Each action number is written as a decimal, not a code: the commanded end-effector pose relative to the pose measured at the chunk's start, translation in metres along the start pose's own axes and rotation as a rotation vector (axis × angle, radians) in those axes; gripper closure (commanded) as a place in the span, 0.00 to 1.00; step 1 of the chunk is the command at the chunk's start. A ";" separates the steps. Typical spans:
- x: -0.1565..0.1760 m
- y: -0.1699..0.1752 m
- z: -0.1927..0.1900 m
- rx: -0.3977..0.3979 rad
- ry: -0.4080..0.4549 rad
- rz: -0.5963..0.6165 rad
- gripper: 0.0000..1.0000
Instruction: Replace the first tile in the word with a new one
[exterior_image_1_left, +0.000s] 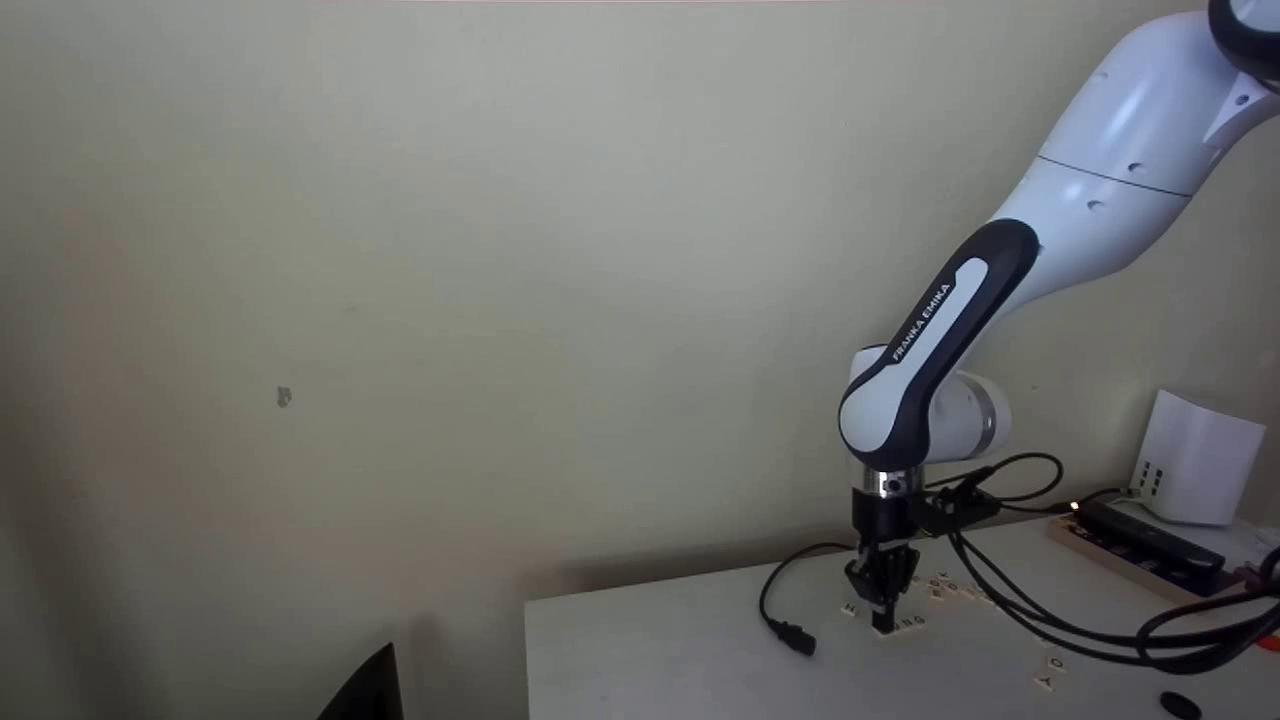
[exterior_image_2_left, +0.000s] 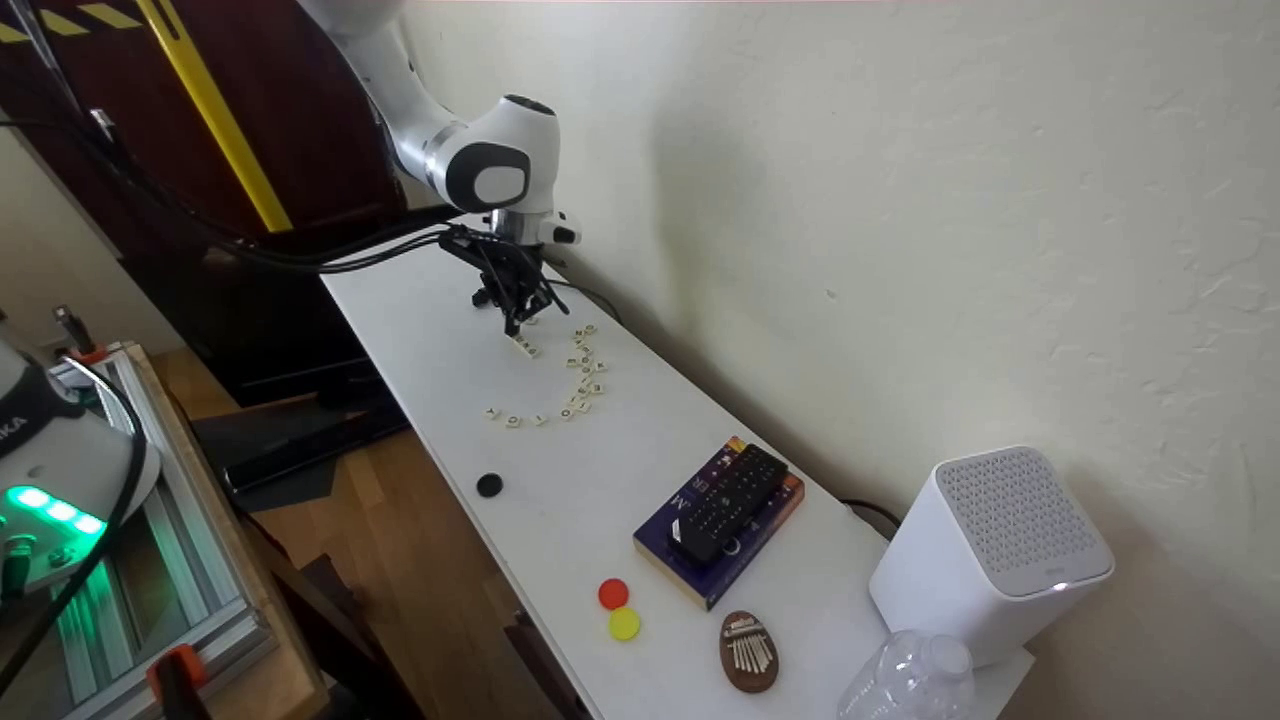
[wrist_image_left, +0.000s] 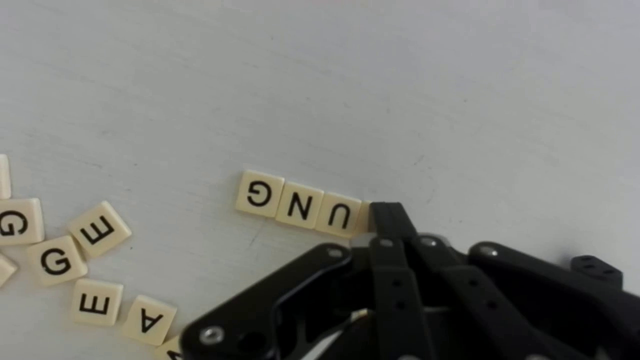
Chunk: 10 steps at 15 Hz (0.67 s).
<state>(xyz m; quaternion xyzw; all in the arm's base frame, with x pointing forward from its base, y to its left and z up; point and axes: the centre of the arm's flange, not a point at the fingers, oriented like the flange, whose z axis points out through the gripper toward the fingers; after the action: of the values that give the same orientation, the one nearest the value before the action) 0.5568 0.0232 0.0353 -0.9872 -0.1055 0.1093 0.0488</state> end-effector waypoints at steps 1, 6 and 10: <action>-0.003 0.005 0.021 -0.021 -0.042 -0.020 1.00; -0.005 0.004 0.014 -0.016 -0.027 -0.024 1.00; -0.008 0.002 0.011 -0.018 -0.021 -0.028 1.00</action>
<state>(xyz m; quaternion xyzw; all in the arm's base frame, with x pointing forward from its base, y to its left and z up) 0.5563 0.0226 0.0354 -0.9870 -0.1062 0.1111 0.0481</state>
